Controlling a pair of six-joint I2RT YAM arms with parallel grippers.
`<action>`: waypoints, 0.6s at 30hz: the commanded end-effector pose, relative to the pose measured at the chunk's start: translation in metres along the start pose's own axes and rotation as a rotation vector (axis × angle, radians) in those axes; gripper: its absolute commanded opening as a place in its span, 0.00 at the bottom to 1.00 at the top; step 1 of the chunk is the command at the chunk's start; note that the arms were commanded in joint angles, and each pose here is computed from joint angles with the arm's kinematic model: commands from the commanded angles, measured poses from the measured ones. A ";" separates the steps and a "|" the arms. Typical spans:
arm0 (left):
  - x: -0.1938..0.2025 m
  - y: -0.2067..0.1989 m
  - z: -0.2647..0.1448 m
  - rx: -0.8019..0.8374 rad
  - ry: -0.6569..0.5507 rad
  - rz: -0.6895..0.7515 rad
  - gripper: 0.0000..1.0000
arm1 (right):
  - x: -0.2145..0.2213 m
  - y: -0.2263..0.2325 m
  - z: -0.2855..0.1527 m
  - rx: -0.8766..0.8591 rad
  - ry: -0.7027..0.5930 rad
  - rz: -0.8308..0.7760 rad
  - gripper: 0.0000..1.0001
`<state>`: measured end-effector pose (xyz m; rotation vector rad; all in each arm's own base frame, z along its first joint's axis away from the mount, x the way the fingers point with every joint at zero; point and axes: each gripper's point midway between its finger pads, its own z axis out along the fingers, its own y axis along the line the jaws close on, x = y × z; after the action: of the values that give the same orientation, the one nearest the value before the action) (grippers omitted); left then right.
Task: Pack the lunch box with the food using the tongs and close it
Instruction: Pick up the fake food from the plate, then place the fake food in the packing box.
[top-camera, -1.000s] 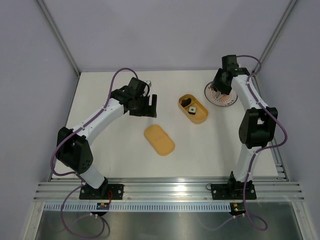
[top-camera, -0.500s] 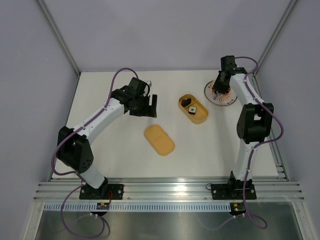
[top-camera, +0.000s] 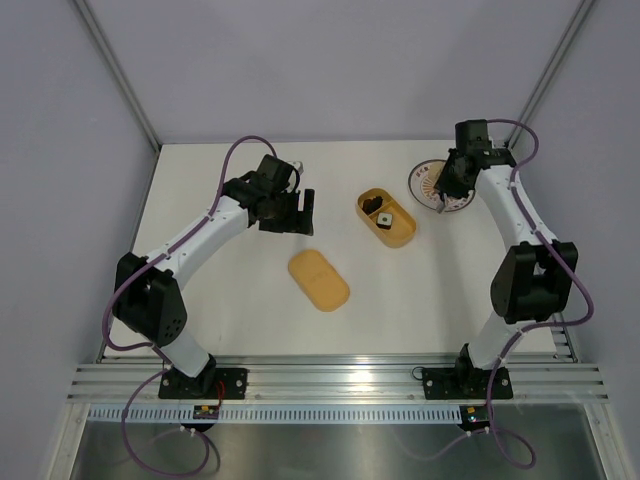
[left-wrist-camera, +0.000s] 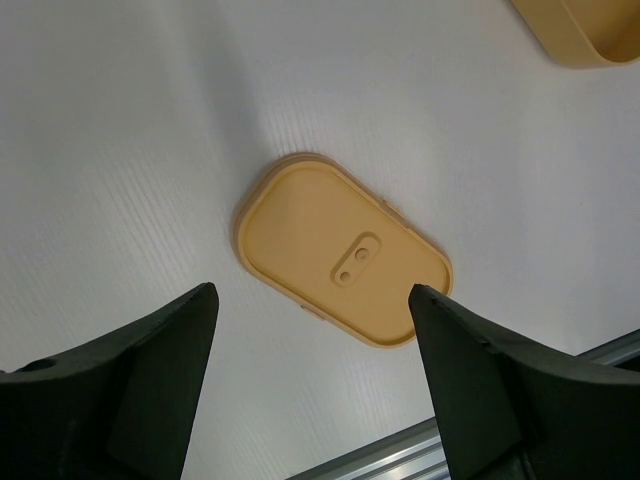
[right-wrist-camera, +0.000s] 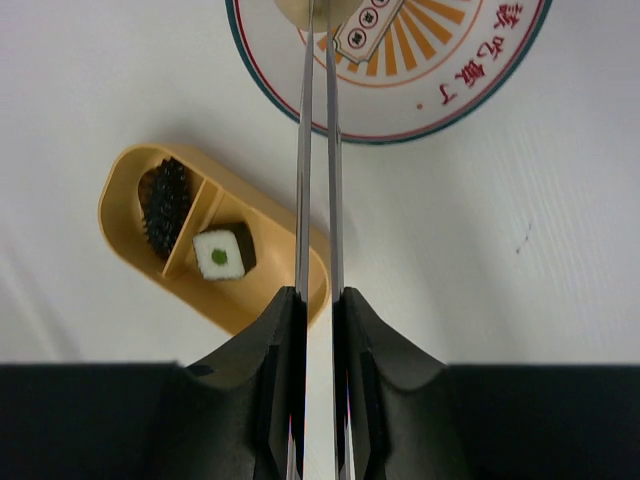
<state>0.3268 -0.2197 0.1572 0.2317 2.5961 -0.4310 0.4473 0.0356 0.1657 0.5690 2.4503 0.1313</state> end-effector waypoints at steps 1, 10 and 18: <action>-0.017 -0.003 -0.009 0.008 -0.060 0.018 0.81 | 0.003 0.002 -0.055 -0.045 -0.065 -0.025 0.05; -0.027 -0.006 -0.016 0.014 -0.091 0.020 0.81 | 0.088 0.029 -0.115 -0.150 0.023 -0.135 0.04; -0.023 -0.003 -0.018 0.010 -0.092 0.017 0.81 | 0.134 0.038 -0.112 -0.178 0.133 -0.179 0.03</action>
<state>0.3297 -0.2200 0.1618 0.2318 2.5817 -0.4314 0.3055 0.1252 0.1922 0.2639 2.5575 0.2881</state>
